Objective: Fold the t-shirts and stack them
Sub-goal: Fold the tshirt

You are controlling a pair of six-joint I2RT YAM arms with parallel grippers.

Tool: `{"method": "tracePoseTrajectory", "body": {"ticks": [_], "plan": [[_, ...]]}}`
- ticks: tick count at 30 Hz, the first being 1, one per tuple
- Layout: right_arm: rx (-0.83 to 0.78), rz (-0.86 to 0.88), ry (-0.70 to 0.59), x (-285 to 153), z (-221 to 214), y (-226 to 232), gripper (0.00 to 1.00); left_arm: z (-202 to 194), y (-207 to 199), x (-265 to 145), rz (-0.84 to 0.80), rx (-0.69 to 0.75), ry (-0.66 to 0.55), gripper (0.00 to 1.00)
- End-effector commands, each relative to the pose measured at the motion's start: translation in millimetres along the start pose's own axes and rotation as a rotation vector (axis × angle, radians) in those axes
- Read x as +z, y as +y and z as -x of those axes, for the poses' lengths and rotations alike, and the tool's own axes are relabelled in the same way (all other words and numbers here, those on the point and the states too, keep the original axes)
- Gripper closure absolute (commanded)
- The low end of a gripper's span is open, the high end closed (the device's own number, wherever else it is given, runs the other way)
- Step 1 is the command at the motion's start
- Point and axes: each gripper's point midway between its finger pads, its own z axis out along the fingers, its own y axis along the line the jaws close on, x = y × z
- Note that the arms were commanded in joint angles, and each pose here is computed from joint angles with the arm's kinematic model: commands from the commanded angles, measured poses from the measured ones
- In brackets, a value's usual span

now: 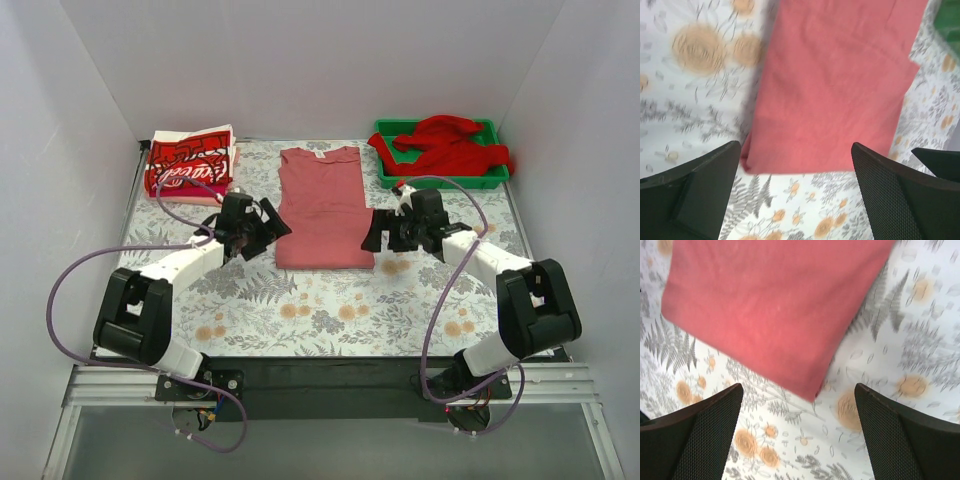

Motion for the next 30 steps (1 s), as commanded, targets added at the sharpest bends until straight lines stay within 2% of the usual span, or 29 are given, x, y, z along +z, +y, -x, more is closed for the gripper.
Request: {"method": "tracePoseTrajectory", "body": {"ticks": [1, 3, 7, 10, 12, 16, 17, 22, 26, 30], "plan": [[0.041, 0.095, -0.051, -4.8, -9.3, 15.8, 0.02, -26.1, 6.4, -11.6, -0.029, -0.04, 0.051, 0.08], [0.068, 0.09, -0.026, -5.1, -27.4, 11.2, 0.02, -41.6, 21.4, -11.5, -0.002, -0.054, 0.081, 0.08], [0.103, 0.094, -0.015, -3.8, -39.0, 9.3, 0.04, -52.1, 30.7, -13.9, 0.009, -0.085, 0.096, 0.16], [0.127, 0.094, -0.01, -0.3, -44.6, 7.3, 0.08, -56.4, 40.6, -12.9, 0.038, -0.098, 0.093, 0.21], [0.144, 0.079, -0.003, 3.0, -47.2, 3.6, 0.19, -57.9, 44.0, -10.7, 0.051, -0.103, 0.095, 0.26], [0.195, 0.029, 0.013, 10.1, -53.0, -6.6, 0.31, -60.8, 49.4, -2.9, 0.078, -0.113, 0.108, 0.36], [0.214, 0.021, 0.023, 13.0, -55.5, -8.5, 0.36, -61.4, 53.1, 0.3, 0.095, -0.118, 0.109, 0.42], [0.242, 0.021, 0.058, 18.9, -64.7, -10.8, 0.46, -65.7, 58.2, 7.9, 0.116, -0.128, 0.124, 0.53], [0.258, 0.008, 0.079, 23.5, -71.8, -14.8, 0.51, -69.0, 62.8, 14.2, 0.137, -0.134, 0.137, 0.63], [0.268, 0.019, 0.093, 27.5, -72.6, -14.2, 0.62, -68.8, 68.7, 21.6, 0.169, -0.129, 0.137, 0.72]]}}
